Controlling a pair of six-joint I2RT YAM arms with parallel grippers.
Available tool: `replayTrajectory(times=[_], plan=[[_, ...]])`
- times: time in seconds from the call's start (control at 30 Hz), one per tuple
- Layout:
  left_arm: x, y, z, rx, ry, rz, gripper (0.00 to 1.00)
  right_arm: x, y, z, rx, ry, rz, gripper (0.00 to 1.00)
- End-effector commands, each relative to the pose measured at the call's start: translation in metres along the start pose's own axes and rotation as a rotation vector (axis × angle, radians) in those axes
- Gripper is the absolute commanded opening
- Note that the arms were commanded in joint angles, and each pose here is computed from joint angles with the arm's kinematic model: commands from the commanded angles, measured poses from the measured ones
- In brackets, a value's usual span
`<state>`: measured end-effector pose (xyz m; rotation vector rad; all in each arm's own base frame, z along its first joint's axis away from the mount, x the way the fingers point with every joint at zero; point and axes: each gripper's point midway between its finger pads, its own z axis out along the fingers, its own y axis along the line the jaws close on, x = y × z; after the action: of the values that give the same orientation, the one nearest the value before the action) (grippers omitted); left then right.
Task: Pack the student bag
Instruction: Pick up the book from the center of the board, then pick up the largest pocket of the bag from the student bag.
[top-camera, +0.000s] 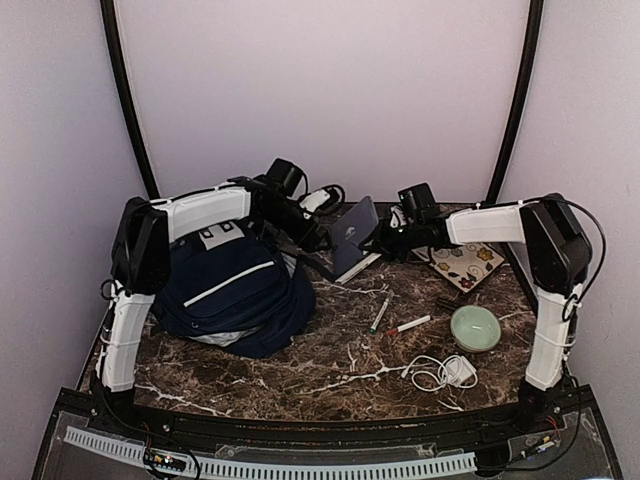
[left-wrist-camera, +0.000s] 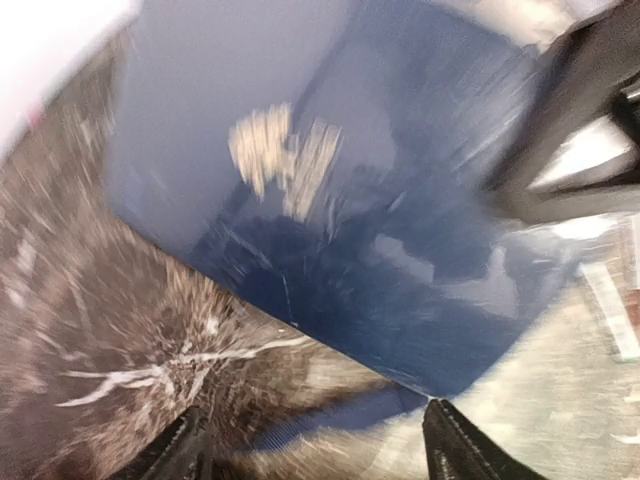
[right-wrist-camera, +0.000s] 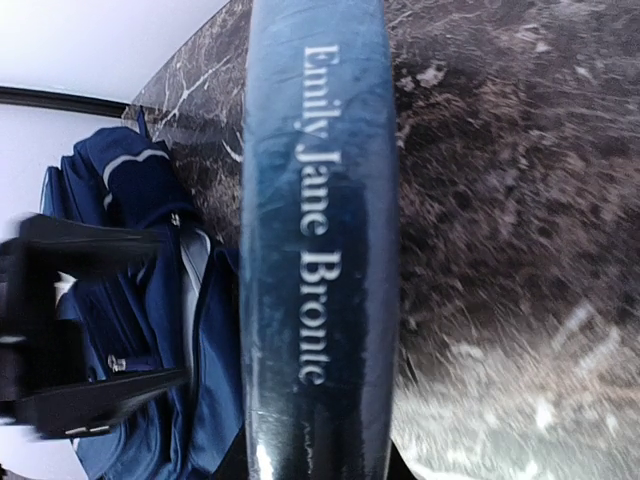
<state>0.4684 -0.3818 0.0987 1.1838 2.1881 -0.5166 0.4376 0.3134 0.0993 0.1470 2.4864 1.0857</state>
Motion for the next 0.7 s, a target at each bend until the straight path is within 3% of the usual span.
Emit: replayTrajectory(times=[0.0, 0.13, 0.27, 0.33, 0.4, 0.47, 0.53, 0.67], plan=[[-0.062, -0.033, -0.118, -0.008, -0.140, 0.043, 0.84, -0.034, 0.056, -0.066, -0.125, -0.128, -0.166, 0.00], [-0.032, -0.071, -0.166, -0.066, -0.053, 0.081, 0.86, -0.037, 0.078, -0.108, -0.153, -0.165, -0.249, 0.00], [0.031, -0.124, -0.183, -0.085, 0.132, 0.161, 0.81, -0.032, 0.097, -0.148, -0.169, -0.182, -0.313, 0.00], [0.071, -0.140, -0.186, -0.074, 0.237, 0.136, 0.70, -0.029, 0.104, -0.165, -0.169, -0.196, -0.336, 0.00], [0.108, -0.148, -0.191, -0.068, 0.325, 0.081, 0.52, -0.025, 0.109, -0.179, -0.176, -0.209, -0.348, 0.00], [0.136, -0.149, -0.193, -0.081, 0.379, 0.039, 0.45, -0.020, 0.111, -0.187, -0.187, -0.214, -0.352, 0.00], [0.152, -0.152, -0.192, -0.074, 0.399, 0.015, 0.47, -0.015, 0.110, -0.193, -0.187, -0.218, -0.352, 0.00], [0.174, -0.164, -0.184, -0.052, 0.450, 0.034, 0.66, -0.009, 0.101, -0.196, -0.164, -0.222, -0.342, 0.00]])
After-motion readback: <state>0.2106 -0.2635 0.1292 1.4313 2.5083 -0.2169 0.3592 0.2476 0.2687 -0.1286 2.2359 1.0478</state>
